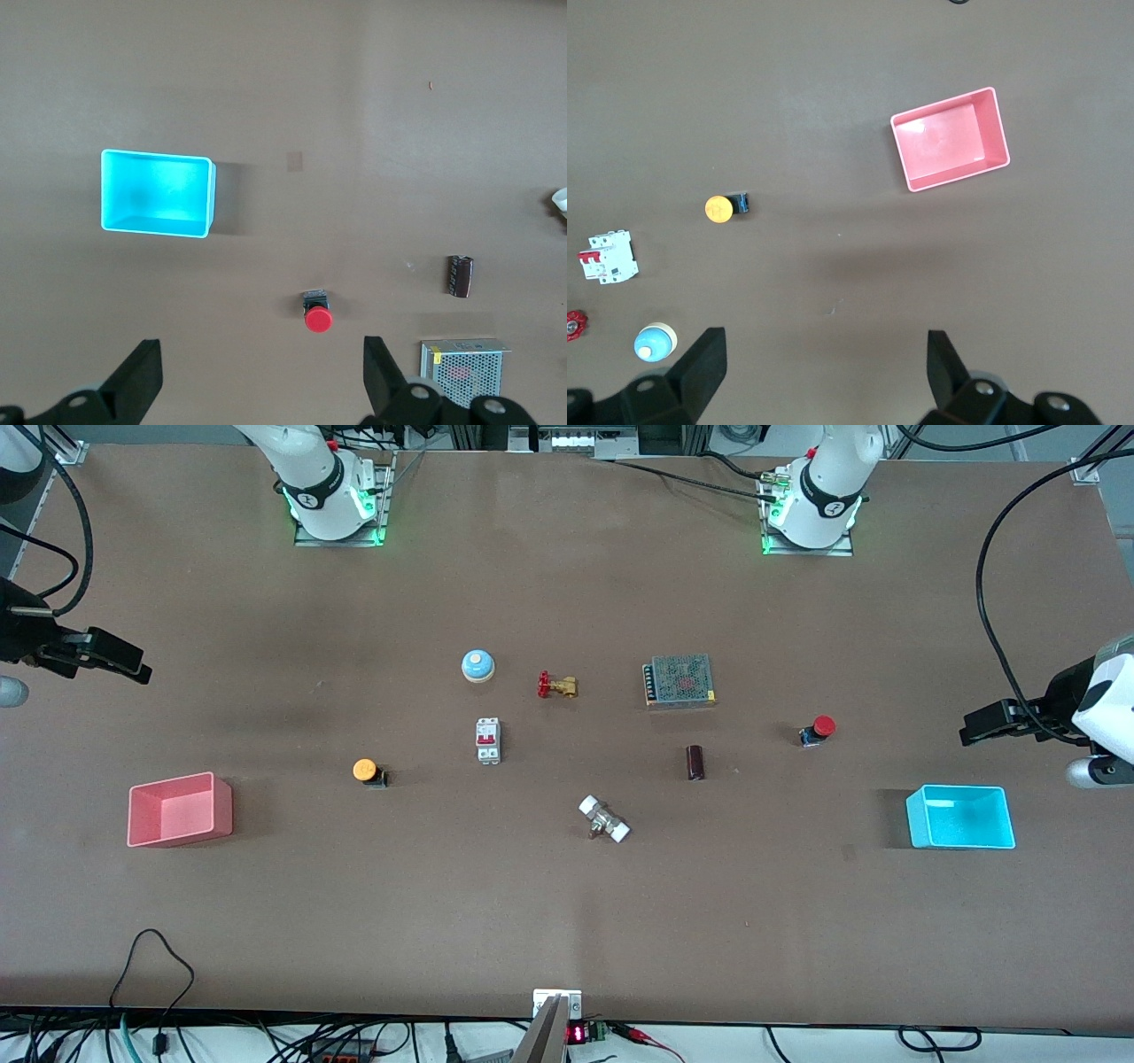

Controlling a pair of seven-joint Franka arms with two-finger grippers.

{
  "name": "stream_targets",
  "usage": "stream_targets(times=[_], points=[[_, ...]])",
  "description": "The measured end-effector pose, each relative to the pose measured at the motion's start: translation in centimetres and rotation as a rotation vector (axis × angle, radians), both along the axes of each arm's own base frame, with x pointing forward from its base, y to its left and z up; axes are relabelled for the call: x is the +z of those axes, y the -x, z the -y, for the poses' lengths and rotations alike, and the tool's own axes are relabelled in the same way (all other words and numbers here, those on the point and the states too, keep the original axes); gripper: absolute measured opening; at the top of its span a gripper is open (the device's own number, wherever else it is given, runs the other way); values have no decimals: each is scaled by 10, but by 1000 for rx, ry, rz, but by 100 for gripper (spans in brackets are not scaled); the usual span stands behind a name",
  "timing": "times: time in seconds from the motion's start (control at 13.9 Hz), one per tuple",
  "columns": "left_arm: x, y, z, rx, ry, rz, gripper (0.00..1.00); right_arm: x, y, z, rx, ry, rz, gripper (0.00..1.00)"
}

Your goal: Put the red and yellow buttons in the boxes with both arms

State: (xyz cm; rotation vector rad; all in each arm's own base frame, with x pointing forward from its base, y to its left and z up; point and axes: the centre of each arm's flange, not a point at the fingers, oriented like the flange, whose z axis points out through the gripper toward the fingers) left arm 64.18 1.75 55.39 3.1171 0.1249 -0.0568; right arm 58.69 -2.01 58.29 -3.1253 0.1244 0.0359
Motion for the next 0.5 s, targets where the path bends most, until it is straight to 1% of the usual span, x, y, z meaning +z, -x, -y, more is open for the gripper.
stream_targets(times=[0.5], points=[[-1,1,0,0,0,-9,100,0,0,-6,8,2,-1,100]])
